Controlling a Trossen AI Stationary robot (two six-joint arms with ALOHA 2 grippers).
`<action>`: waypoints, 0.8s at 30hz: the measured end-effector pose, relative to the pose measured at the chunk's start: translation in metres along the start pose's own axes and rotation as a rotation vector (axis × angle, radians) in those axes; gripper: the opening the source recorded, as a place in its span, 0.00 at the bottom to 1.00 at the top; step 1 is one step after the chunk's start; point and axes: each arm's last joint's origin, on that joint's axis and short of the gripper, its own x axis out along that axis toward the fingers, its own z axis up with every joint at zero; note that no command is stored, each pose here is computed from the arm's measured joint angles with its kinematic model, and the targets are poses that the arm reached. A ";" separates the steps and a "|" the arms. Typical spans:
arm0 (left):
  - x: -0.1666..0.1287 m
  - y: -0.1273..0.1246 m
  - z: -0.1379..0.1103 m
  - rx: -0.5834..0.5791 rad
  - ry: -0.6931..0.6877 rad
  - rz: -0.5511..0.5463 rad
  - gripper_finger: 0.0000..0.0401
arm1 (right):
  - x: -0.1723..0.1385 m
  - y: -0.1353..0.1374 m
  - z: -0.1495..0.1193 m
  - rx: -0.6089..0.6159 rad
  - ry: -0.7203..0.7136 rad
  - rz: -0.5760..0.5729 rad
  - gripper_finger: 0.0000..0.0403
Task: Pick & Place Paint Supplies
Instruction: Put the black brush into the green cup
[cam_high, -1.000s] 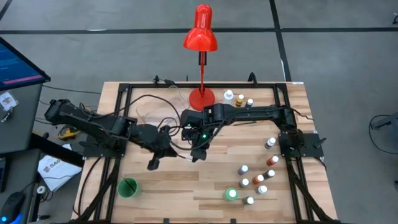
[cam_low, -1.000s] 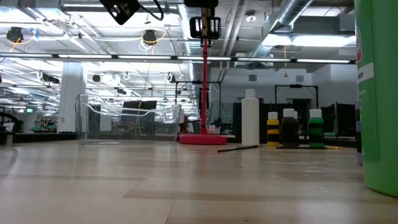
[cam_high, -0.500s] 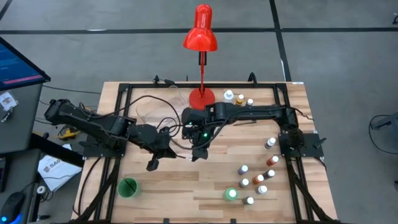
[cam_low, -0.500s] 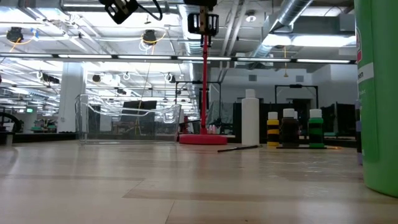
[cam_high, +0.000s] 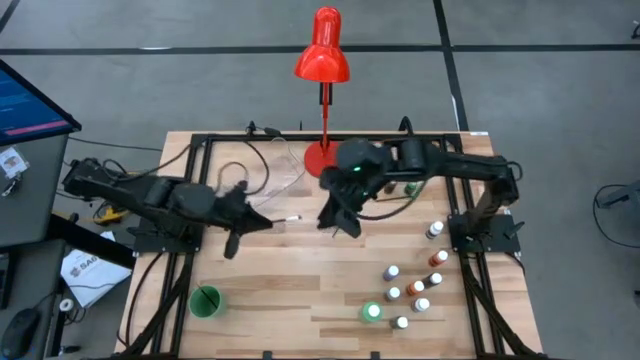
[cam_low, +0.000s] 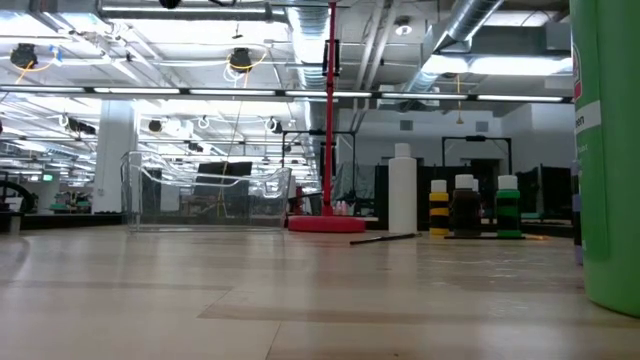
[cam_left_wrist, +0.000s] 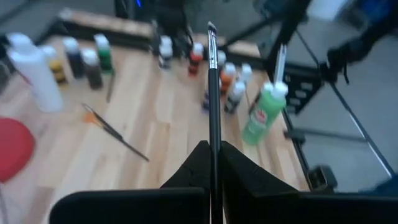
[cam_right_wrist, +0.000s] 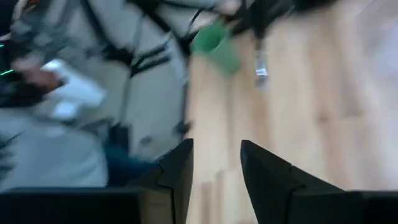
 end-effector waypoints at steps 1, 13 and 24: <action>-0.005 0.000 0.002 -0.004 -0.029 0.013 0.00 | -0.006 0.005 0.001 -0.028 -0.045 -0.041 0.32; -0.032 -0.012 -0.013 -0.148 -0.327 -0.060 0.00 | -0.007 0.043 0.013 -0.235 -0.357 -0.122 0.35; -0.045 -0.041 -0.065 -0.184 -0.297 -0.167 0.00 | 0.034 0.052 0.003 -0.270 -0.285 -0.098 0.38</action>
